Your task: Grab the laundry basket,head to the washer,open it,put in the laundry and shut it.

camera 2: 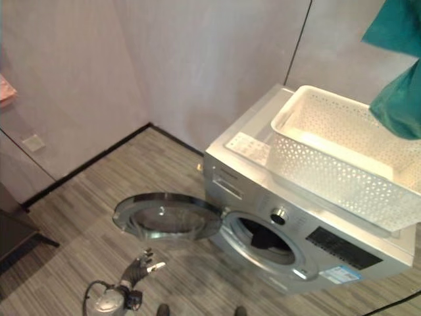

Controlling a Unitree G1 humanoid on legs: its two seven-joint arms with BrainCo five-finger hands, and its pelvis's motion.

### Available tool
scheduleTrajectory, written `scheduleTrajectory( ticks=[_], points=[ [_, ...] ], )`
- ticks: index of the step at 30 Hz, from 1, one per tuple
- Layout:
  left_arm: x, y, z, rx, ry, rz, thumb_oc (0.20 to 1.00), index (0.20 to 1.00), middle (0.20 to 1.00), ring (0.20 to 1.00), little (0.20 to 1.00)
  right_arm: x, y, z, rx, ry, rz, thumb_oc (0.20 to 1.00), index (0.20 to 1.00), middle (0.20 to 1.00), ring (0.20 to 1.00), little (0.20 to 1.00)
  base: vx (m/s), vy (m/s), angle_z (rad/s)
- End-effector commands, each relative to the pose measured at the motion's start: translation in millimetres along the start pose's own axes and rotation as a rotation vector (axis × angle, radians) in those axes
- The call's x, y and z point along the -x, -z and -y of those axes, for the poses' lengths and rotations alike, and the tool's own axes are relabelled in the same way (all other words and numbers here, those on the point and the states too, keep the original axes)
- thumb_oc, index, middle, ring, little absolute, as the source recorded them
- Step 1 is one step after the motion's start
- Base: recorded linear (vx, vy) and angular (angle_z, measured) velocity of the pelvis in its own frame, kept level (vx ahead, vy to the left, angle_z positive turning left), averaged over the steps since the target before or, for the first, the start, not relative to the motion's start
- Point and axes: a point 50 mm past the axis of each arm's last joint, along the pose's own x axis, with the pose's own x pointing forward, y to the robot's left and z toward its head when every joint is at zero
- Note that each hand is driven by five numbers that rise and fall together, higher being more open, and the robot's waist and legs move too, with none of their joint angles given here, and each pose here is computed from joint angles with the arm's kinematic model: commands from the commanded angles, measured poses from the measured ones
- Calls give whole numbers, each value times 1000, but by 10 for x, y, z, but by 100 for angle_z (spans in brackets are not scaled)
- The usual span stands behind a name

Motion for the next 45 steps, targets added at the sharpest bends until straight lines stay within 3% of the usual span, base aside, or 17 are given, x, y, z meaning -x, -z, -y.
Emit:
scheduleTrajectory(
  ticks=[1,10,12,14,15,16,17,21,23,28,29,35,39,42,45],
  points=[
    [-38,-239,-148,-94,3,96,1000,1000,1000,1000,1000,-181,-89,304,48,103,47,200,200,200,200,200,-39,315,-13],
    [30,-164,-206,-121,-14,81,1000,1000,1000,1000,1000,-158,-216,310,58,124,83,200,200,200,200,200,-17,200,-63],
    [39,-95,-189,-70,-41,62,1000,1000,1000,1000,1000,251,-123,68,11,47,43,200,200,200,200,200,-240,546,-11],
    [31,-75,-190,-70,-47,46,1000,1000,1000,1000,1000,642,-77,39,51,14,37,200,200,200,200,200,-141,350,-79],
    [31,-77,-194,-75,-46,46,1000,1000,1000,1000,1000,665,-71,52,55,14,34,200,200,200,200,200,-74,262,-105],
    [39,-58,-237,-29,-81,41,1000,1000,1000,1000,1000,980,-34,-5,204,-74,61,200,200,200,200,200,-107,169,-85],
    [37,-60,-237,-20,-95,44,1000,1000,1000,1000,1000,1360,61,-78,220,-206,15,200,200,200,200,200,-142,191,-61],
    [21,-114,-168,-54,-66,66,1000,1000,1000,1000,1000,1849,-3,-255,86,-359,-65,200,200,200,200,200,-91,52,-38],
    [24,-140,-135,-61,-53,81,1000,1000,1000,1000,1000,2135,-171,-443,-79,-487,-92,200,200,200,200,200,-107,30,-24],
    [31,-157,-142,-42,-89,102,1000,1000,1000,1000,1000,2370,-469,-665,-273,-631,-60,200,200,200,200,200,-30,-90,-37],
    [34,-183,-171,-25,-116,117,1000,1000,1000,1000,1000,2531,-549,-794,-382,-716,-99,200,200,200,200,200,4,-121,-37],
    [51,-282,-142,-74,-108,173,1000,1000,1000,1000,1000,2952,-726,-1008,-594,-939,-186,200,200,200,200,200,13,-113,-12],
    [46,-528,-58,-286,-30,263,1000,1000,1000,1000,1000,3249,-879,-1160,-798,-1091,-287,200,200,200,200,200,18,-109,5],
    [2,-828,4,-528,4,336,1000,1000,1000,1000,1000,3267,-1022,-1246,-866,-1136,-277,200,200,200,200,200,14,-69,19],
    [-23,-1011,73,-584,26,387,1000,1000,1000,1000,1000,3197,-1095,-1297,-880,-1135,-242,200,200,200,200,200,17,-53,17]
  ],
)
